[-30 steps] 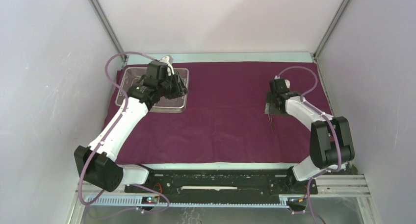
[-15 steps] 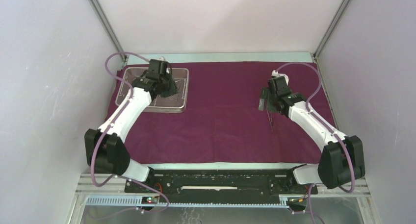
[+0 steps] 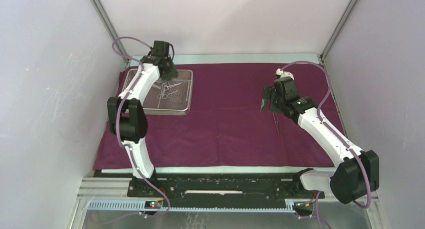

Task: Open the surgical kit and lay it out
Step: Pick up the medical item from the container.

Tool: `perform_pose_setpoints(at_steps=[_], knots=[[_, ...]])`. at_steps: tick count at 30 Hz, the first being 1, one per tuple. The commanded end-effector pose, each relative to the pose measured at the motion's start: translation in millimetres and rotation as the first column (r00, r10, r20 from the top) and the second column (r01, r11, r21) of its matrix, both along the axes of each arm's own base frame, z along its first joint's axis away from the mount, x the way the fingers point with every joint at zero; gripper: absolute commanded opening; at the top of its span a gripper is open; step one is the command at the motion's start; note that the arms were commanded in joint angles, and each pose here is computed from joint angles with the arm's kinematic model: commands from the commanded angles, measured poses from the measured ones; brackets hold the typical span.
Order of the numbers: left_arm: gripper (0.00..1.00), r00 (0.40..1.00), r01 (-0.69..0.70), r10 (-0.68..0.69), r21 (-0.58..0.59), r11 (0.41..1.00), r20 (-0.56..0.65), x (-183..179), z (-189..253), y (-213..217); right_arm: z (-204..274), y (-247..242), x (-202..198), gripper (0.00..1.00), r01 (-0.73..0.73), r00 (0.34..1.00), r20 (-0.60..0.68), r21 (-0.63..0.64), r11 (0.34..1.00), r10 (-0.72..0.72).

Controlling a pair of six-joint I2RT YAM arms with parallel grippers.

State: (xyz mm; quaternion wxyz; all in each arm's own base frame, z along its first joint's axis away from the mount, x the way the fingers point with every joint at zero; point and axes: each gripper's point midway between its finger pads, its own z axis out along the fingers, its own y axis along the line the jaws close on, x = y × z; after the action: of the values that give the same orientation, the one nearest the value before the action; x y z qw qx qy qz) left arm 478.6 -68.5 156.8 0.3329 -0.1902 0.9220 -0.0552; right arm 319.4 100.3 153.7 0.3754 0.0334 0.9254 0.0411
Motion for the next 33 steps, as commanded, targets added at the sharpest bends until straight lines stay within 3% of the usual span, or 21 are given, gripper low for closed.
perform_pose_setpoints(at_steps=[1,17,33], knots=[[0.37,1.000,0.005,-0.005,0.044,0.999,-0.004,25.6,-0.9,8.4,38.6,4.3,4.3,0.91,0.001,0.995,0.099,0.054,0.999,-0.006],[0.34,0.991,0.048,-0.042,0.044,0.998,-0.129,57.1,-74.7,0.9,61.6,14.0,0.5,0.91,-0.040,0.988,0.155,0.105,0.994,0.023],[0.32,0.983,0.069,-0.060,0.044,0.997,-0.171,52.8,-97.8,-13.3,52.3,21.7,1.8,0.92,-0.052,0.991,0.128,0.105,0.993,0.039]])
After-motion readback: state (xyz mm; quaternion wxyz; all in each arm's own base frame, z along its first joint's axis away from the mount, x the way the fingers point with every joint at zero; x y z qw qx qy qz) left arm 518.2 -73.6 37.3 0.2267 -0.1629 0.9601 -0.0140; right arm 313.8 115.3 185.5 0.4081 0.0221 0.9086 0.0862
